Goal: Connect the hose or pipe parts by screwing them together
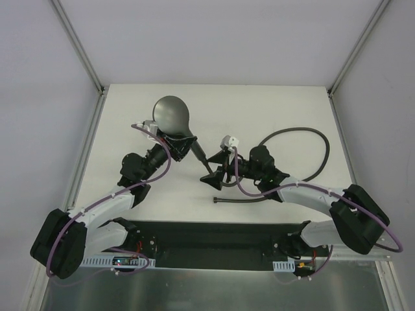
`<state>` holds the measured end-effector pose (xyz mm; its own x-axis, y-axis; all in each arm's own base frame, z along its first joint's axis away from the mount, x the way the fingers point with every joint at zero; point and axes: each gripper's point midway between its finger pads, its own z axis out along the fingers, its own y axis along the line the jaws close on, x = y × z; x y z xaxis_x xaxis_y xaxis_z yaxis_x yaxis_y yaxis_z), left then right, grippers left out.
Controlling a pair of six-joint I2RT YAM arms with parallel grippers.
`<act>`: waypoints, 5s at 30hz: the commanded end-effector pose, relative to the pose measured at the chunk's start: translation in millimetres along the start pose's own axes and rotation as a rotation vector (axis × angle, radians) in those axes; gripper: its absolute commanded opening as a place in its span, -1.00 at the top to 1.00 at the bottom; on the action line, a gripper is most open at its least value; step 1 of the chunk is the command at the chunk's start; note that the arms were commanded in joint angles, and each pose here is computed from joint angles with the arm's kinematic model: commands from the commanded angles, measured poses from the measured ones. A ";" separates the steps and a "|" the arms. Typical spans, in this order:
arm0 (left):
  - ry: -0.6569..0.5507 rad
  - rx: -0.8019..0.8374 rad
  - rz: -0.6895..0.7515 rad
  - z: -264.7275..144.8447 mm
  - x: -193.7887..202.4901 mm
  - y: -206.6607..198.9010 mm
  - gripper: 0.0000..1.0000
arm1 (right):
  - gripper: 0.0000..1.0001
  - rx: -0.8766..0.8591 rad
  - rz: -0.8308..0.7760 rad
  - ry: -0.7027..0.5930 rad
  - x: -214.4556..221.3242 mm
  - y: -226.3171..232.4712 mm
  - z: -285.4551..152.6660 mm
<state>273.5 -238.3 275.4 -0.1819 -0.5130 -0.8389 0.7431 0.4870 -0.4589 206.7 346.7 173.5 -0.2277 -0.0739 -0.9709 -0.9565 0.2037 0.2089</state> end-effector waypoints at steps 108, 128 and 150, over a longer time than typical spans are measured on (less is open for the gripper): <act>-0.242 0.007 -0.034 -41.5 -32.6 -17.3 1.00 | 0.99 0.039 -0.258 -0.066 -45.6 29.1 39.1; -0.159 -0.055 0.061 -8.8 -35.4 -3.5 1.00 | -0.76 0.283 -0.174 -0.029 -19.3 -20.3 -20.7; -0.167 -0.367 -0.210 -25.3 -64.9 16.6 1.00 | -0.49 0.862 -0.678 0.165 -59.5 -27.4 20.8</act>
<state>284.3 -189.4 261.3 -0.2698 -0.6399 -0.7195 0.3859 0.6128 -0.6896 238.9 364.6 198.0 0.2066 -0.5362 -0.8184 -0.5610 0.6204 -0.5481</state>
